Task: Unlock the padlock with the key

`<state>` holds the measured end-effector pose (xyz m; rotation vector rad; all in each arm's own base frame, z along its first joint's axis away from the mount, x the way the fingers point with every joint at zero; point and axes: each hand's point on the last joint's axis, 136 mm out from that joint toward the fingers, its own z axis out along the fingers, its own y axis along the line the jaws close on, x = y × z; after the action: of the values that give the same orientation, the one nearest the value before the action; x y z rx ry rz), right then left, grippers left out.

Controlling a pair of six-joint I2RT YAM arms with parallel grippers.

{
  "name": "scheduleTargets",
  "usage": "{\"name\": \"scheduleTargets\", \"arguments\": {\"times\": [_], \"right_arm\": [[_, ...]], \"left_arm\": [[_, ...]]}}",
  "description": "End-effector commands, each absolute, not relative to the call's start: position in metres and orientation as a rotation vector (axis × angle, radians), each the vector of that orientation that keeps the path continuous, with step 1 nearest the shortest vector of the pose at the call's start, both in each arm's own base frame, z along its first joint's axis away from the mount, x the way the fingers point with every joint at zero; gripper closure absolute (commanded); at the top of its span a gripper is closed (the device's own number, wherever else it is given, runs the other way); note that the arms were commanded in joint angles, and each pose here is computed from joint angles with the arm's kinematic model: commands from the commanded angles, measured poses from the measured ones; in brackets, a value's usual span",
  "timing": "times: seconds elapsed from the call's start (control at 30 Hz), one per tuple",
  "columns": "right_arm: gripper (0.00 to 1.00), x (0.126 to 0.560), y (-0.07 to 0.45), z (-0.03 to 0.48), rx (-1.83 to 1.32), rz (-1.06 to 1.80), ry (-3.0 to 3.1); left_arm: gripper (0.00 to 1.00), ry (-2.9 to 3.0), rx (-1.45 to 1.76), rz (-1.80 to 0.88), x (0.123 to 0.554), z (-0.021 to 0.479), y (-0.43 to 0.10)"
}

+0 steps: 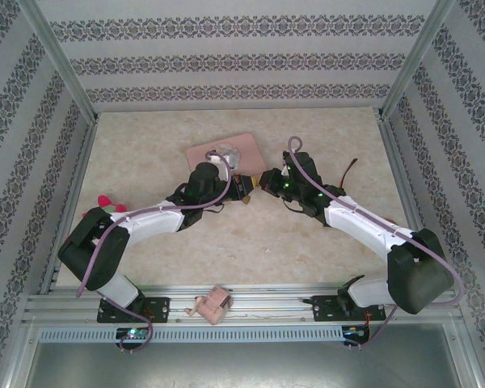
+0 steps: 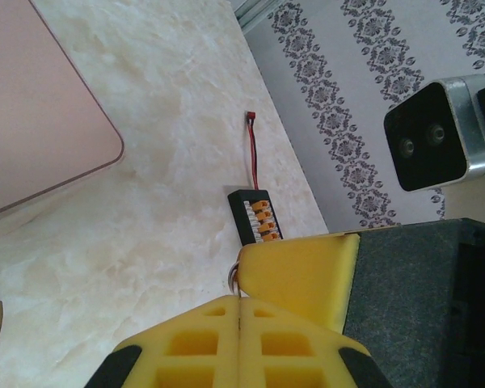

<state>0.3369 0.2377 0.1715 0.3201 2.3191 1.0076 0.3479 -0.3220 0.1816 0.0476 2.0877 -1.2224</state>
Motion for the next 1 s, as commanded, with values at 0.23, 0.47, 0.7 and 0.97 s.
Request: {"name": "scheduleTargets", "arguments": {"times": [0.23, 0.47, 0.7, 0.97], "right_arm": [[0.91, 0.333, 0.237, 0.176, 0.246, 0.973, 2.294], [0.75, 0.327, 0.212, 0.190, 0.108, 0.787, 2.215], [0.64, 0.298, 0.225, 0.230, -0.345, 0.704, 1.919], [0.62, 0.272, 0.241, 0.251, -0.591, 0.492, 1.614]], "left_arm": [[1.00, 2.093, 0.083, -1.126, 0.345, 0.200, -0.314], [1.00, 2.139, 0.070, -0.987, 0.338, 0.217, -0.290], [1.00, 2.244, 0.065, -0.938, 0.326, 0.244, -0.272], [1.00, 2.353, 0.039, -0.981, 0.312, 0.263, -0.270]]}}
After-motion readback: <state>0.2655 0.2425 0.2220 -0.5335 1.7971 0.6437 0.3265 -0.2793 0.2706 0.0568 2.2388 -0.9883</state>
